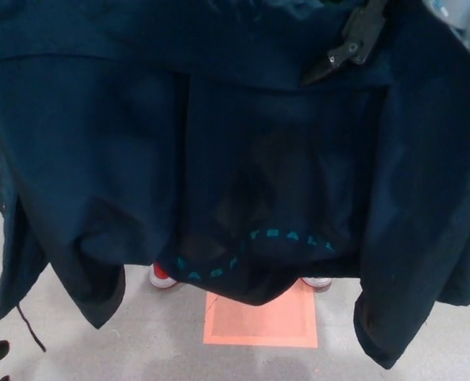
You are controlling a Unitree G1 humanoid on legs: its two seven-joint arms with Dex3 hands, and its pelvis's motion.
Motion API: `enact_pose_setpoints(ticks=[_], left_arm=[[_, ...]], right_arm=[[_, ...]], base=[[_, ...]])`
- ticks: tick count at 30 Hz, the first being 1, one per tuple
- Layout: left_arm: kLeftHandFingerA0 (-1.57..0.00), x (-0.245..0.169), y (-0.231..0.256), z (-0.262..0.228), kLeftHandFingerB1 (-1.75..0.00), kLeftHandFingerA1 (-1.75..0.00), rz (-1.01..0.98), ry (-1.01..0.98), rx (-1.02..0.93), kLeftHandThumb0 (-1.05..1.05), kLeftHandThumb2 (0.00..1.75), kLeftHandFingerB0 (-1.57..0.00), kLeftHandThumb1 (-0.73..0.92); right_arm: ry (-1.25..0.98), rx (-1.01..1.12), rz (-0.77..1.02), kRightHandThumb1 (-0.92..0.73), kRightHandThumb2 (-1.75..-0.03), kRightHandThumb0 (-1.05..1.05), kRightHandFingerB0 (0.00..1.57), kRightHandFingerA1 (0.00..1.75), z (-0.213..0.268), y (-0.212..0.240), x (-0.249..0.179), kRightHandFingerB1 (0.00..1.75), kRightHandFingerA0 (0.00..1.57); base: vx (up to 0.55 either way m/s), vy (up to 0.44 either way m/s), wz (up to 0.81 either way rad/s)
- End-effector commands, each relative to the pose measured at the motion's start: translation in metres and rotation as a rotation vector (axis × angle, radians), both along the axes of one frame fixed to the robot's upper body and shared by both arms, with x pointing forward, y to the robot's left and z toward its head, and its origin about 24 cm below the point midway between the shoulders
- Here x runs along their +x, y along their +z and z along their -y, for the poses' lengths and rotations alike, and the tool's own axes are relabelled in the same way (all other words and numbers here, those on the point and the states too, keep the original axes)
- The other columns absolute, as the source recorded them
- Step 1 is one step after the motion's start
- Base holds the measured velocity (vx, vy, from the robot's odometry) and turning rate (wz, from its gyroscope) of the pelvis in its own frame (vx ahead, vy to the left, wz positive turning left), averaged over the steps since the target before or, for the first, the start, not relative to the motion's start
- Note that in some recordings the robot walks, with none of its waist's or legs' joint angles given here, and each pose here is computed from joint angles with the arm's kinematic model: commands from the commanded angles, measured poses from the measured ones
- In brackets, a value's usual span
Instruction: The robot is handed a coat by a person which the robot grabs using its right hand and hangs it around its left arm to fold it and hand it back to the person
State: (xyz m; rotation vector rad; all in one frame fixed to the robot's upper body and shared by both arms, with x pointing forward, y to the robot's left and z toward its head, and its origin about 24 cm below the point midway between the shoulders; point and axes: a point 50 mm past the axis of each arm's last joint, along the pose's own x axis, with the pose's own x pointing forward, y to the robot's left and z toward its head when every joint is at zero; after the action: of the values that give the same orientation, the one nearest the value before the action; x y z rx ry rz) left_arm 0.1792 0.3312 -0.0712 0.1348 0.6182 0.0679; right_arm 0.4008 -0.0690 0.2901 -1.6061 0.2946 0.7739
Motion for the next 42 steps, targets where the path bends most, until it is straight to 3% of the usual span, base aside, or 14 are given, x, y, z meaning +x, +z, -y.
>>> enact_pose_setpoints(ticks=[1,2,4,10,12,15,17,23,26,28,29,32,33,42], left_arm=[[0.0,0.0,0.008,-0.004,-0.47,-0.48,0.052,-0.036,0.028,-0.33,1.14,0.0,0.61],[-0.21,0.0,0.008,-0.004,-0.31,-0.34,0.061,-0.02,0.002,-0.64,0.68,-0.18,0.92],[-0.26,0.001,0.008,-0.003,-0.32,-0.36,0.075,-0.017,-0.01,-0.63,0.67,-0.21,0.92],[-0.33,0.007,0.011,-0.001,-0.34,-0.38,0.102,-0.012,-0.044,-0.61,0.67,-0.26,0.89],[-0.31,0.007,0.011,0.0,-0.34,-0.37,0.096,-0.032,-0.03,-0.63,0.67,-0.28,0.9],[-0.33,0.006,0.011,0.0,-0.35,-0.38,0.097,-0.038,-0.031,-0.65,0.67,-0.31,0.89],[-0.34,0.005,0.012,0.0,-0.33,-0.38,0.094,-0.053,-0.021,-0.65,0.67,-0.3,0.9],[-0.34,0.005,0.012,0.001,-0.34,-0.37,0.108,-0.051,-0.047,-0.63,0.67,-0.31,0.9],[-0.34,0.004,0.013,0.002,-0.47,-0.52,0.124,-0.052,-0.05,-0.71,1.07,-0.25,0.76],[-0.33,0.004,0.014,0.003,-0.46,-0.53,0.136,-0.057,-0.061,-0.7,1.05,-0.23,0.74],[-0.34,0.005,0.014,0.004,-0.46,-0.54,0.144,-0.057,-0.08,-0.7,1.04,-0.23,0.72],[-0.34,0.006,0.016,0.005,-0.45,-0.54,0.156,-0.065,-0.111,-0.66,1.04,-0.18,0.68],[-0.37,0.007,0.016,0.006,-0.34,-0.38,0.156,-0.073,-0.114,-0.67,0.65,-0.31,0.84],[-0.38,0.01,0.022,0.017,-0.34,-0.39,0.204,-0.124,-0.17,-0.67,0.64,-0.27,0.78]], right_arm=[[0.136,-0.142,0.47,-0.89,-0.68,-0.69,0.86,0.85,-0.01,-0.006,0.008,0.5,1.15],[0.165,-0.066,0.495,-0.92,-0.7,-0.58,0.62,1.08,-0.008,-0.007,0.007,0.44,0.99],[0.16,-0.008,0.5,-0.92,-0.73,-0.5,0.47,0.54,-0.006,-0.003,0.007,0.4,0.71],[0.145,0.194,0.608,-0.88,-0.66,-0.37,0.6,0.48,-0.003,0.01,0.008,0.45,0.66],[0.154,0.316,0.731,-0.87,-0.66,-0.35,0.69,1.12,-0.001,0.016,0.008,0.73,0.79],[0.158,0.338,0.793,-0.88,-0.66,-0.36,0.69,1.05,-0.001,0.019,0.008,0.67,0.81],[0.174,0.376,0.904,-0.83,-0.65,-0.34,0.58,1.74,0.0,0.025,0.007,1.41,0.78],[0.171,0.472,1.119,-0.85,-0.64,-0.31,0.55,1.75,0.003,0.043,0.003,1.58,0.87],[0.16,0.528,1.188,-0.8,-0.69,-0.37,0.69,1.61,0.004,0.054,0.001,1.0,0.85],[0.144,0.541,1.22,-0.86,-0.66,-0.37,0.73,1.6,0.004,0.061,0.0,1.01,0.9],[0.138,0.544,1.247,-0.84,-0.69,-0.37,0.69,1.72,0.004,0.067,-0.001,1.44,0.86],[0.135,0.587,1.301,-0.86,-0.7,-0.36,0.73,1.73,0.003,0.081,-0.005,1.51,0.87],[0.133,0.597,1.313,-0.87,-0.7,-0.35,0.73,1.75,0.004,0.085,-0.006,1.53,0.87],[0.123,0.642,1.43,-0.9,-0.67,-0.38,0.7,1.74,-0.001,0.129,-0.021,1.49,0.92]], base=[[0.0,0.0,0.0],[0.0,0.0,0.0],[0.0,0.0,0.0],[0.0,0.0,0.0],[0.0,0.0,0.0],[0.0,0.0,0.0],[0.0,0.0,0.0],[0.0,0.0,0.0],[0.0,0.0,0.0],[0.0,0.0,0.0],[0.0,0.0,0.0],[0.0,0.0,0.0],[0.0,0.0,0.0],[0.0,0.0,0.0]])
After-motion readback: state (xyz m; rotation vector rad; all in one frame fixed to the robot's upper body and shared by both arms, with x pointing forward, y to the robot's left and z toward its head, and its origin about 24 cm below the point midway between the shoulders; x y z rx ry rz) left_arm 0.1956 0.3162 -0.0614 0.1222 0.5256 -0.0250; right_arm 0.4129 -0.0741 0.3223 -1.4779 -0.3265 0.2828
